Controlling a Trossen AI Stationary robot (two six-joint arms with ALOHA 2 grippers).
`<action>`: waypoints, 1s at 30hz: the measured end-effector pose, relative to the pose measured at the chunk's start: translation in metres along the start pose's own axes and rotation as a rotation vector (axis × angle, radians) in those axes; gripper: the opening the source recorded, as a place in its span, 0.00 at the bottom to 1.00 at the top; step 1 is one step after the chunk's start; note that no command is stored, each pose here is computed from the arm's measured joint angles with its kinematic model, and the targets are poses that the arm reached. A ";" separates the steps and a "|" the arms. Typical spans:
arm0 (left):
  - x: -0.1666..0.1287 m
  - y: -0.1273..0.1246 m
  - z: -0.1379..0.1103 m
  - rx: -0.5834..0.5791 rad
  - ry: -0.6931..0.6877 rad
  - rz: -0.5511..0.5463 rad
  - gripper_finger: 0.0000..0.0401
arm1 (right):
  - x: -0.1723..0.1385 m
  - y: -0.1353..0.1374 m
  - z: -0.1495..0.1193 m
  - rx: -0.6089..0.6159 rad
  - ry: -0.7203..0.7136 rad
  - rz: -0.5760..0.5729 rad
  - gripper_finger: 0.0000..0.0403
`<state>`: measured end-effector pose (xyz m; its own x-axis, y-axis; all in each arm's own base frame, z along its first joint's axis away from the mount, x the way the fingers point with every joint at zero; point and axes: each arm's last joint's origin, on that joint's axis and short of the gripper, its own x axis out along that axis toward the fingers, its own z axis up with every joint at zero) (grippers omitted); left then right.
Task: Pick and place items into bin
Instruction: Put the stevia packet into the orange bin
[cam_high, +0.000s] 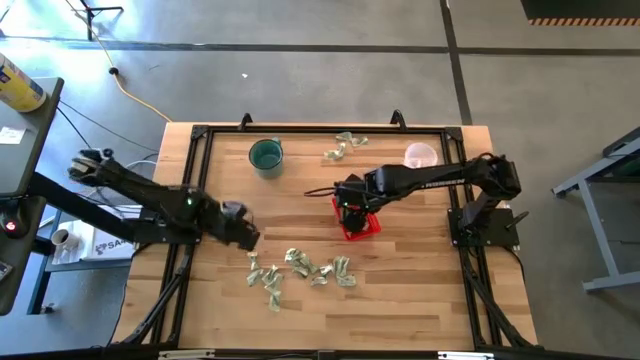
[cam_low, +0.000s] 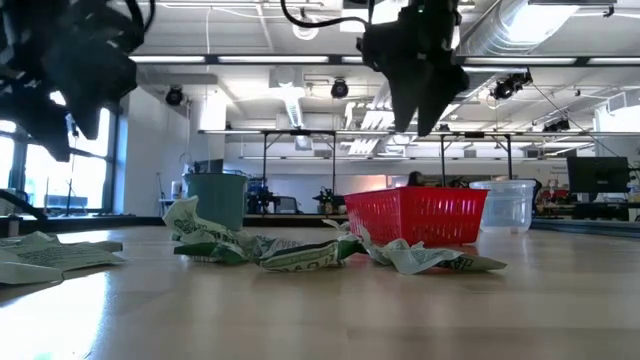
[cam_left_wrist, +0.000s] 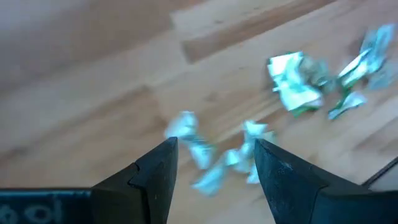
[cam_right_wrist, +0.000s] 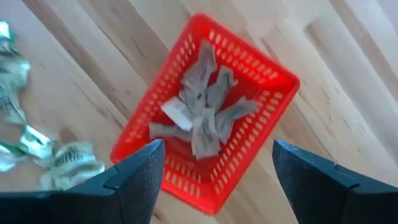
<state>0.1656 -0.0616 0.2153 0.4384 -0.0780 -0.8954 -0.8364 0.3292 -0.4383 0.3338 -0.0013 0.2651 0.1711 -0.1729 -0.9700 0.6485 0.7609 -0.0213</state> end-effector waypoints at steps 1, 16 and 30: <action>0.004 -0.002 -0.007 -0.040 -0.010 0.004 0.61 | 0.000 -0.003 0.000 0.002 0.019 -0.011 0.72; 0.063 -0.028 -0.056 -0.313 -0.047 0.178 0.61 | 0.000 -0.019 -0.001 -0.154 0.027 -0.190 0.72; 0.092 -0.023 -0.035 -0.363 -0.098 0.350 0.37 | 0.000 -0.020 0.000 -0.187 0.017 -0.219 0.71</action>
<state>0.2136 -0.1090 0.1397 0.1262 0.0728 -0.9893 -0.9912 -0.0297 -0.1286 0.3203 -0.0166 0.2657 0.0287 -0.3361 -0.9414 0.5207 0.8090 -0.2729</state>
